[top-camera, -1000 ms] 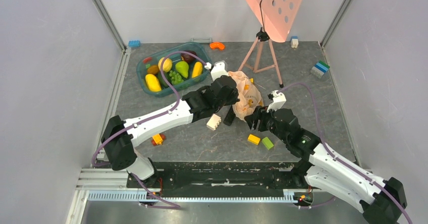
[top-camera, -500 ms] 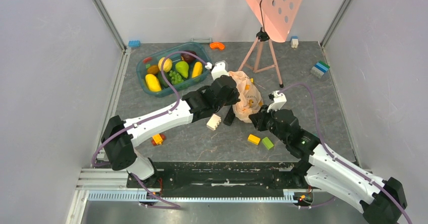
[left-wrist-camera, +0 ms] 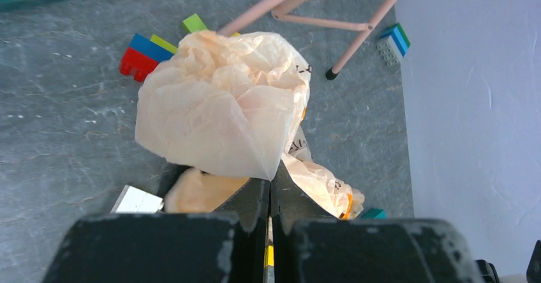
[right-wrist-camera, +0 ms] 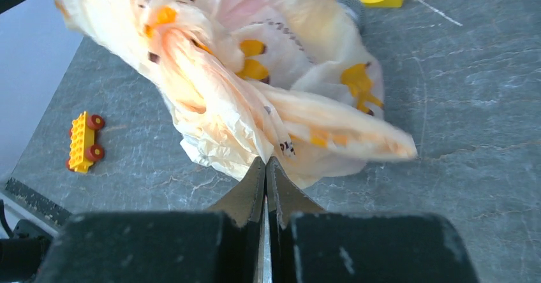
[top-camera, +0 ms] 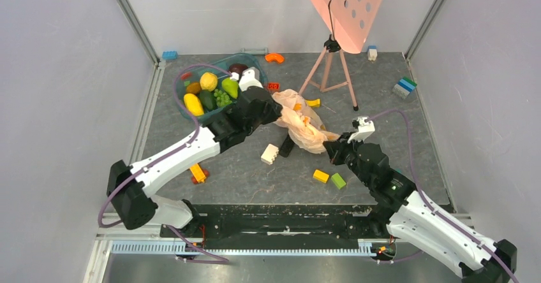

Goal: Take the fake fruits out of the plastic bag

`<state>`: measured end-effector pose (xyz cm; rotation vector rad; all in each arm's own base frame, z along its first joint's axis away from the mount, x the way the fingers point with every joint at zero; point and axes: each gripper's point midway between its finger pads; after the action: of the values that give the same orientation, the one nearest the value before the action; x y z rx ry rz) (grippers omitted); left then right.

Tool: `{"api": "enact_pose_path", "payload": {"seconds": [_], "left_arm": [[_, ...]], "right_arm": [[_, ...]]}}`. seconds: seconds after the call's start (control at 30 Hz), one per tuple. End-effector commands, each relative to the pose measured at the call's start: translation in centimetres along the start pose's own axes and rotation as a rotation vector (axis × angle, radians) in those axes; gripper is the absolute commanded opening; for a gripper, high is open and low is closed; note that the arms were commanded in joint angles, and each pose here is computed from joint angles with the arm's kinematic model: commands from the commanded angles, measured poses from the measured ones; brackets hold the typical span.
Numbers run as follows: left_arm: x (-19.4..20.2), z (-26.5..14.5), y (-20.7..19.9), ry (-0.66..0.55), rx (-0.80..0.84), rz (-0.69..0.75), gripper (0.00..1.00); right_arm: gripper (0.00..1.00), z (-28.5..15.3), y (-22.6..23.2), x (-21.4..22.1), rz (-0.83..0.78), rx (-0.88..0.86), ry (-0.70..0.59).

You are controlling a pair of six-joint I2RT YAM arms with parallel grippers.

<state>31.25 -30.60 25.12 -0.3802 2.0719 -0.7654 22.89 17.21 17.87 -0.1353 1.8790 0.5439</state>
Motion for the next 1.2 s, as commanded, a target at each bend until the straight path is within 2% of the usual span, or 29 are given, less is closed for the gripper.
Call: {"api": "enact_pose_path", "payload": {"seconds": [0.0, 0.67, 1.03, 1.17], "left_arm": [[-4.2, -2.2, 0.8, -0.105, 0.014, -0.043, 0.02], [-5.1, -6.9, 6.5, -0.146, -0.067, 0.008, 0.02], [-3.1, -8.7, 11.0, -0.122, -0.148, 0.020, 0.02], [-2.4, -9.5, 13.0, -0.127, -0.185, 0.016, 0.15]], "right_arm": [[0.00, -0.9, -1.9, -1.7, 0.008, 0.109, -0.057], [0.00, -2.8, -4.6, -4.9, 0.041, 0.261, -0.188], [0.00, -3.0, -5.5, -5.4, 0.005, 0.311, -0.203], [0.00, -3.1, -5.7, -5.2, 0.000, 0.319, -0.205]]}}
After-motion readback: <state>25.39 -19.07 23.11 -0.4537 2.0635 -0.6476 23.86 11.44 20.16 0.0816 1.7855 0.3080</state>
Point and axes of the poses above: each gripper's point midway between its finger pads, its own z axis out along the fingers, its own y axis along the line the jaws close on, x = y × z, and after that the axes turned 6 degrees about -z, right-handed
